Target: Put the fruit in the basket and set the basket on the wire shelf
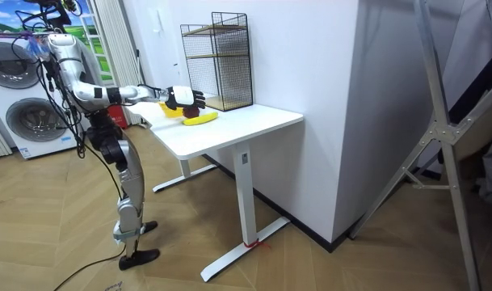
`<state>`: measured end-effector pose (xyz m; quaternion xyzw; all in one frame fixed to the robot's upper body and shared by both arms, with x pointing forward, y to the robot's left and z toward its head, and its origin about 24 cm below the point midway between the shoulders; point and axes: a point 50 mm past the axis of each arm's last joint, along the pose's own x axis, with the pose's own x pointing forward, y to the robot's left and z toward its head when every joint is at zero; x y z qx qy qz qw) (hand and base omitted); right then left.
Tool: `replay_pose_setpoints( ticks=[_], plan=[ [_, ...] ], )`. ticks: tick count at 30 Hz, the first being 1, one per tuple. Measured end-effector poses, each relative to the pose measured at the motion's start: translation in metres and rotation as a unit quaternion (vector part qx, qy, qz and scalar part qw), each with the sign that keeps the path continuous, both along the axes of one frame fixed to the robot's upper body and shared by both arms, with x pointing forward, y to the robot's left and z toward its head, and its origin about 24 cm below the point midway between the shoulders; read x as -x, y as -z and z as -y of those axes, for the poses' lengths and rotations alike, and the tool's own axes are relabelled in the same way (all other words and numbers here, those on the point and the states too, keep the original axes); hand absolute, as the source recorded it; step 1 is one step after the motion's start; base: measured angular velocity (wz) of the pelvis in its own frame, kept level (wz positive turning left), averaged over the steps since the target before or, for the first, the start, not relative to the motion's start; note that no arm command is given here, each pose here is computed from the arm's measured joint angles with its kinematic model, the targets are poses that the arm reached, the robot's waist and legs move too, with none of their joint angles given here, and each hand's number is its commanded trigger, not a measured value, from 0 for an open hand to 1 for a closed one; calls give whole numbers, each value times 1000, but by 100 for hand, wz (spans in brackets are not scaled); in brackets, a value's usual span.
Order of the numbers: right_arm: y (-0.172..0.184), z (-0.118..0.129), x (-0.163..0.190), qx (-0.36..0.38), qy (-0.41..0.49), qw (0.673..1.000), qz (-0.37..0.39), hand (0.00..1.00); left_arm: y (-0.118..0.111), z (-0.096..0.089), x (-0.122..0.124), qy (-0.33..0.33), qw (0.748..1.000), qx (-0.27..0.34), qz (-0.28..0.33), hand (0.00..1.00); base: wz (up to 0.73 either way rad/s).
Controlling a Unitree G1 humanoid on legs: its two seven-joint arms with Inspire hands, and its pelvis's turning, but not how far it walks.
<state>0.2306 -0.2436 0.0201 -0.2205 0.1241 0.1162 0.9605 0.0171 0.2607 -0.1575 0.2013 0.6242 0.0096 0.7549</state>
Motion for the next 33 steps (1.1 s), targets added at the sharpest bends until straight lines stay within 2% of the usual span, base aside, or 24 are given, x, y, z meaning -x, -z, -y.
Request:
replay_pose_setpoints(
  ticks=[6,18,32,33],
  plan=[
    [10,3,-3,-3,11,1000,-28,0,0,-2,0,8,1000,-4,-8,0,4],
    [18,-10,-6,-2,-14,999,-47,0,-2,-2,-7,20,1000,-7,1,0,2],
    [35,-3,-10,22,2,996,-85,0,0,2,-3,18,1000,-6,-13,0,1],
    [35,-3,-10,23,1,996,-85,35,0,2,-3,21,1000,-4,-14,0,0]
  ],
)
